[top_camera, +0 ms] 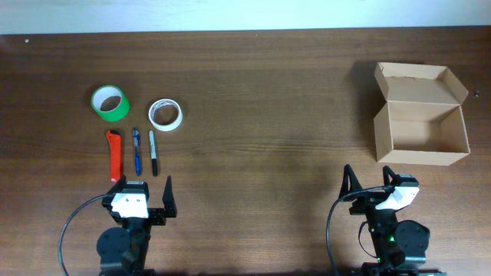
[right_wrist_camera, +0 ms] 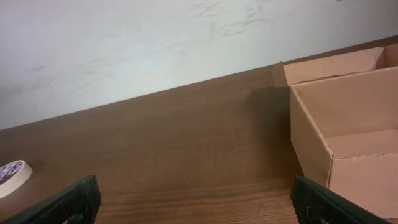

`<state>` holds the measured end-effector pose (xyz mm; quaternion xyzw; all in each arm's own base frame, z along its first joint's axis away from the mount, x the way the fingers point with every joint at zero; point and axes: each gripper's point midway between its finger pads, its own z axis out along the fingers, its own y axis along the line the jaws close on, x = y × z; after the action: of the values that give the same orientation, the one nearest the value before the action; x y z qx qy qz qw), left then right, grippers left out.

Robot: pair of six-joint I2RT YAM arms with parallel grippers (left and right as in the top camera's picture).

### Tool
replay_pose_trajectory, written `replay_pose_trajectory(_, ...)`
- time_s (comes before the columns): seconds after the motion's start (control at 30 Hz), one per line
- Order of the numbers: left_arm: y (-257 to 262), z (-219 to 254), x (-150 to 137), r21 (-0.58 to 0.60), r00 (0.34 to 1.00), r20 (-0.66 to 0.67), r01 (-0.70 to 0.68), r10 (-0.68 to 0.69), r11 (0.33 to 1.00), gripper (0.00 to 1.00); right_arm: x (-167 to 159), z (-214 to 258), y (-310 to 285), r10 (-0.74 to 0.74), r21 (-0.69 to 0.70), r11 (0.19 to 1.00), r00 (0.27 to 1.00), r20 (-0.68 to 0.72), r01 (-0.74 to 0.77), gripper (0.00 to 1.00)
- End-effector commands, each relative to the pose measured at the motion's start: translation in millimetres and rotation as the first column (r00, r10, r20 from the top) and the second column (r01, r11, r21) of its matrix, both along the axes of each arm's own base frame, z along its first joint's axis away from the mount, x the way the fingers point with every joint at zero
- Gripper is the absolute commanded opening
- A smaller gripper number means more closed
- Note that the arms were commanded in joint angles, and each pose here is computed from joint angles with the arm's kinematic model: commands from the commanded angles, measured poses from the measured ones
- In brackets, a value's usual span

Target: Pack container

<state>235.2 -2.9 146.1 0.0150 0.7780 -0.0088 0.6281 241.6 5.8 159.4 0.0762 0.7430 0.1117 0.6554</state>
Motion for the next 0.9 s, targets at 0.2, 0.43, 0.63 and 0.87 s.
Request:
replay_pose_trajectory(0.2,-2.9,-0.9,0.0,-0.008,1.000,0.004,0.014,-0.014,1.000,1.00,0.0,-1.9,2.7,0.013,-0.002,1.000,1.000,0.003,-0.013,0.99)
replay_pose_trajectory(0.43,-2.9,-0.9,0.0,-0.008,1.000,0.004,0.014,-0.014,1.000,1.00,0.0,-1.9,2.7,0.013,-0.002,1.000,1.000,0.003,-0.013,0.99)
replay_pose_trajectory(0.63,-2.9,-0.9,0.0,-0.008,1.000,0.004,0.014,-0.014,1.000,1.00,0.0,-1.9,2.8,0.014,-0.001,1.000,1.000,0.003,-0.014,0.99)
replay_pose_trajectory(0.87,-2.8,1.0,0.4,-0.007,1.000,0.012,0.014,-0.013,1.000,1.00,0.0,-2.0,2.1,0.010,-0.002,1.000,1.000,0.002,-0.010,0.99)
